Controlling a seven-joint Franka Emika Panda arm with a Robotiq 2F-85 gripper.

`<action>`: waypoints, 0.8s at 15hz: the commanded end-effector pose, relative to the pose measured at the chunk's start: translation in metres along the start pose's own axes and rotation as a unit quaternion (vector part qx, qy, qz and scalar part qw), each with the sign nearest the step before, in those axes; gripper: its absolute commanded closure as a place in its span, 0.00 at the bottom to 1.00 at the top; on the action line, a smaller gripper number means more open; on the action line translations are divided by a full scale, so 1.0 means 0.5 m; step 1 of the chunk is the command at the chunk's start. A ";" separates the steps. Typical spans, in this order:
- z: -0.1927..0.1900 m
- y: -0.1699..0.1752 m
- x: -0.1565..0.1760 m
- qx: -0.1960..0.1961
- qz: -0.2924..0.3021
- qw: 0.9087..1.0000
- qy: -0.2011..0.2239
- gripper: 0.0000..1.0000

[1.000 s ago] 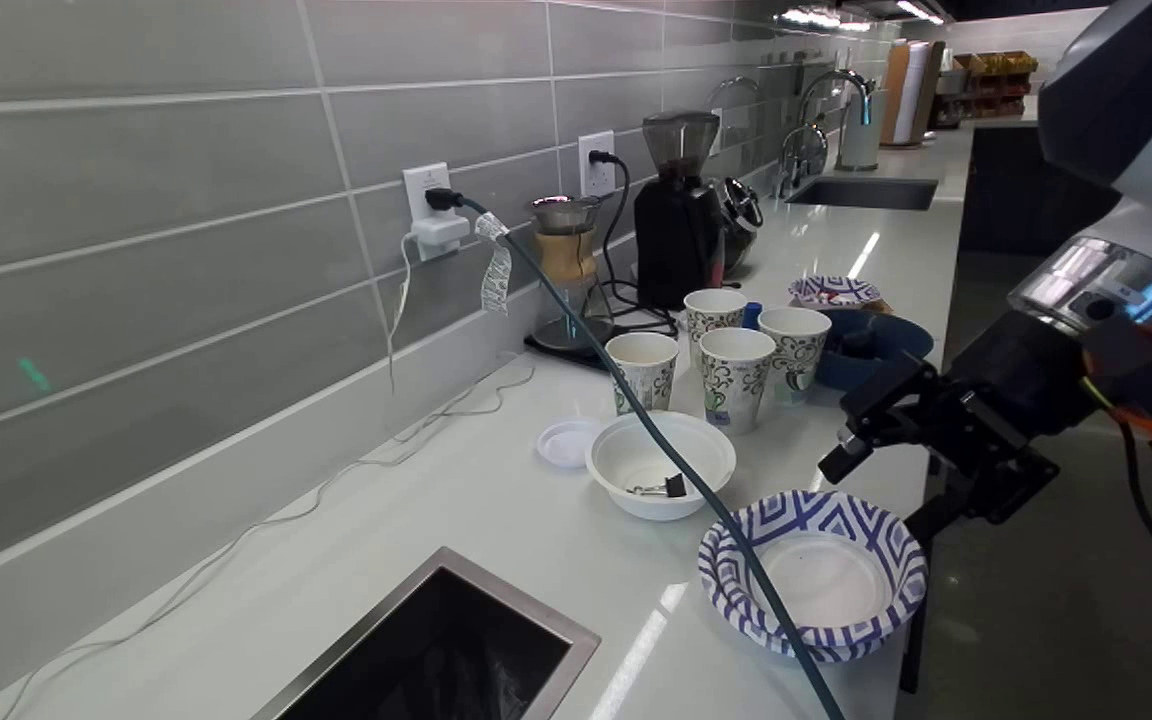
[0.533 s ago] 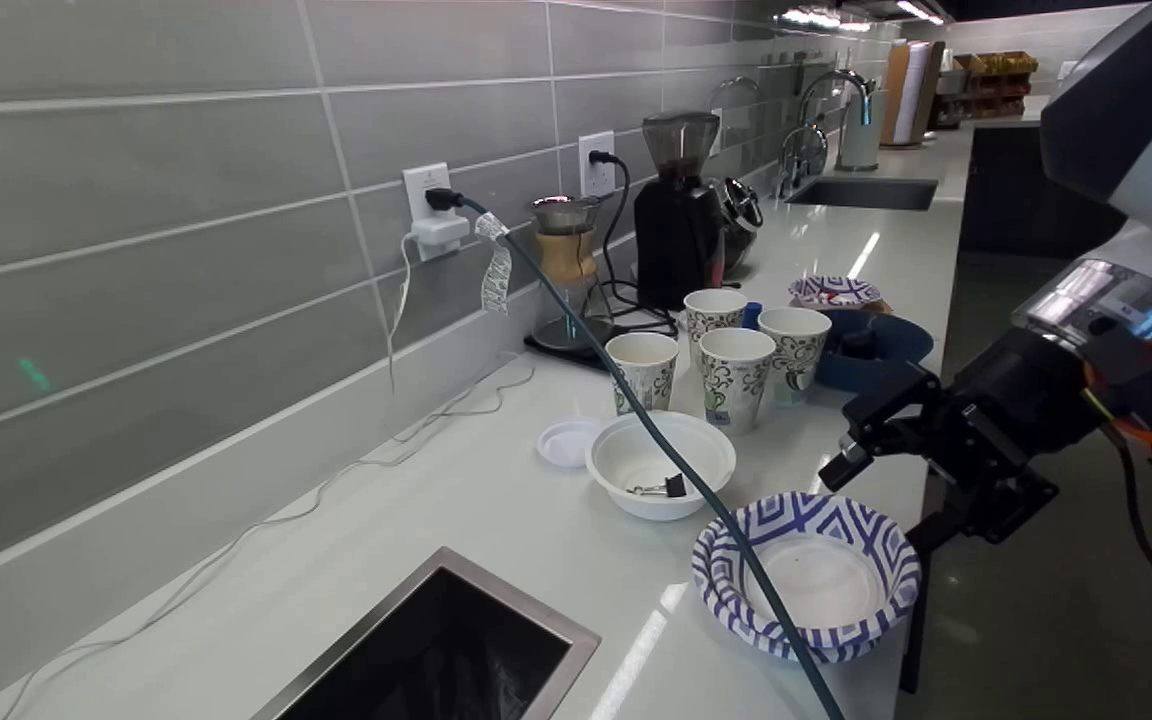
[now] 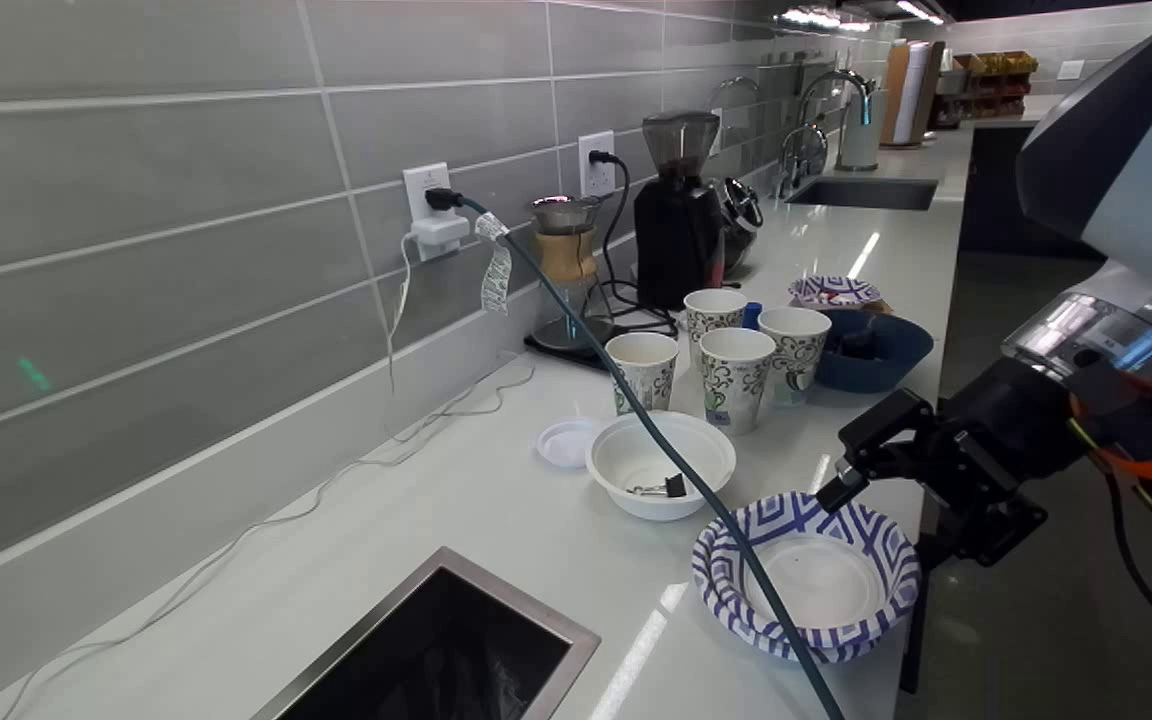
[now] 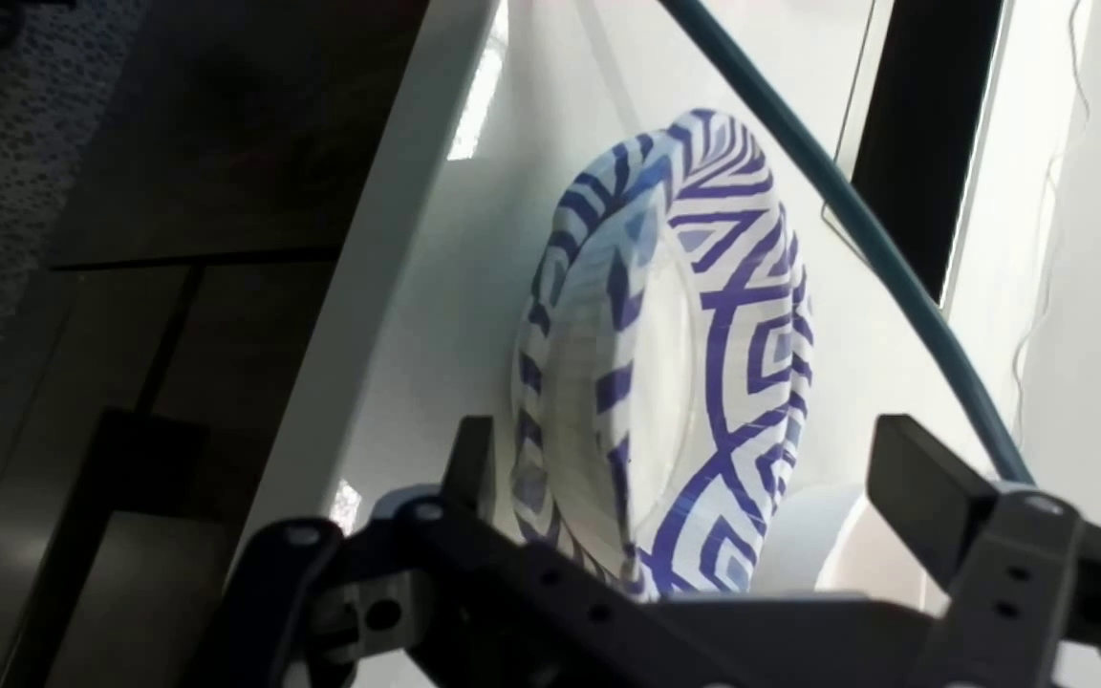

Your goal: Stack the white and blue plates from right to left

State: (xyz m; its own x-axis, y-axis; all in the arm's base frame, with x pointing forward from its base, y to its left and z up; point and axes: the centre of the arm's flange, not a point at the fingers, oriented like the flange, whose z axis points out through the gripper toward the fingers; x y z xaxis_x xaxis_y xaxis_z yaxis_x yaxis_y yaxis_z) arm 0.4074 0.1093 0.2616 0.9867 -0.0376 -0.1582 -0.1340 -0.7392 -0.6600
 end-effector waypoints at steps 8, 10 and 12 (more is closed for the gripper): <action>-0.023 -0.017 0.016 0.012 -0.007 1.000 0.003 0.64; -0.025 -0.015 0.014 0.011 -0.006 1.000 -0.001 0.78; -0.028 -0.014 0.013 0.013 -0.006 1.000 -0.003 0.90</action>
State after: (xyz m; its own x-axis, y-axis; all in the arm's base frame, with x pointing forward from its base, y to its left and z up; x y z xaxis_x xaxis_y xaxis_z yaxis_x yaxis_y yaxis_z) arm 0.4159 0.1087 0.2693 0.9889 -0.0359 -0.1440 -0.1241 -0.7323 -0.6696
